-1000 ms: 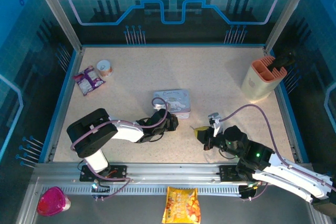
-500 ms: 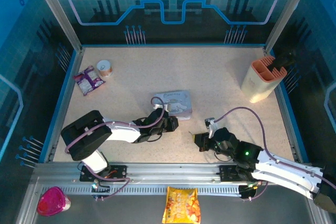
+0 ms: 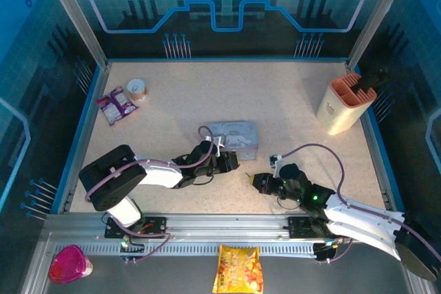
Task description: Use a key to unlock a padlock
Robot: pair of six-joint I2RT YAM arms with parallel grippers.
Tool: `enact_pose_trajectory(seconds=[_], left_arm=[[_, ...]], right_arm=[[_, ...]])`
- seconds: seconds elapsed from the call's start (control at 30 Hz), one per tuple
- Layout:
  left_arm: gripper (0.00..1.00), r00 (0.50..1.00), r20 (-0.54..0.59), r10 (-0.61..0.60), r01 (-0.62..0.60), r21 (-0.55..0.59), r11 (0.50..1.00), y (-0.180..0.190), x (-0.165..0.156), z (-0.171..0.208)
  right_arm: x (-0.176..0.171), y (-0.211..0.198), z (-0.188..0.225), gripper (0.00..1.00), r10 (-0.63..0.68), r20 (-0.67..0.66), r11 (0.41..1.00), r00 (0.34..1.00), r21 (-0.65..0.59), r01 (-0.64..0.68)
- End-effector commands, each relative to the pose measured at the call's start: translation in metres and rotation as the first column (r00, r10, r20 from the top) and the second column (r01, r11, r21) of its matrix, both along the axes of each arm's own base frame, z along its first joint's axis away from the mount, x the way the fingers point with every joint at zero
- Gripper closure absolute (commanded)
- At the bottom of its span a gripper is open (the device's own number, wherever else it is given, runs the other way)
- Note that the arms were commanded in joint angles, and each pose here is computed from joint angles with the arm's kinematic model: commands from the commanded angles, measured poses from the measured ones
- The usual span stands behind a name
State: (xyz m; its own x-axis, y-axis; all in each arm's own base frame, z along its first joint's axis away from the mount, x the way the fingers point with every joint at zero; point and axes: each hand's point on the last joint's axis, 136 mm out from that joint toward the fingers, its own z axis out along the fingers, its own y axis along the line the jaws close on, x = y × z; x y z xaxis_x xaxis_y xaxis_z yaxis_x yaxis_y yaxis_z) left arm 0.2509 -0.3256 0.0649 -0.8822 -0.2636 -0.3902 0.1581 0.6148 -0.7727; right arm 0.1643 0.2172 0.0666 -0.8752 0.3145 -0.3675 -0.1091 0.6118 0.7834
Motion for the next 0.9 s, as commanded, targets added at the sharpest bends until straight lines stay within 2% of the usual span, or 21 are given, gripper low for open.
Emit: enact_pose_trajectory(seconds=[0.0, 0.87], left_arm=[[0.97, 0.998, 0.028, -0.048, 0.052, -0.141, 0.989, -0.014, -0.001, 0.032], [0.99, 0.999, -0.027, -0.022, 0.016, -0.209, 0.978, -0.008, -0.001, 0.044]], right_arm=[[0.005, 0.011, 0.017, 1.00, 0.014, 0.013, 0.993, 1.000, 0.117, -0.015], [0.009, 0.004, 0.022, 1.00, 0.052, -0.004, 0.982, 0.999, 0.182, -0.051]])
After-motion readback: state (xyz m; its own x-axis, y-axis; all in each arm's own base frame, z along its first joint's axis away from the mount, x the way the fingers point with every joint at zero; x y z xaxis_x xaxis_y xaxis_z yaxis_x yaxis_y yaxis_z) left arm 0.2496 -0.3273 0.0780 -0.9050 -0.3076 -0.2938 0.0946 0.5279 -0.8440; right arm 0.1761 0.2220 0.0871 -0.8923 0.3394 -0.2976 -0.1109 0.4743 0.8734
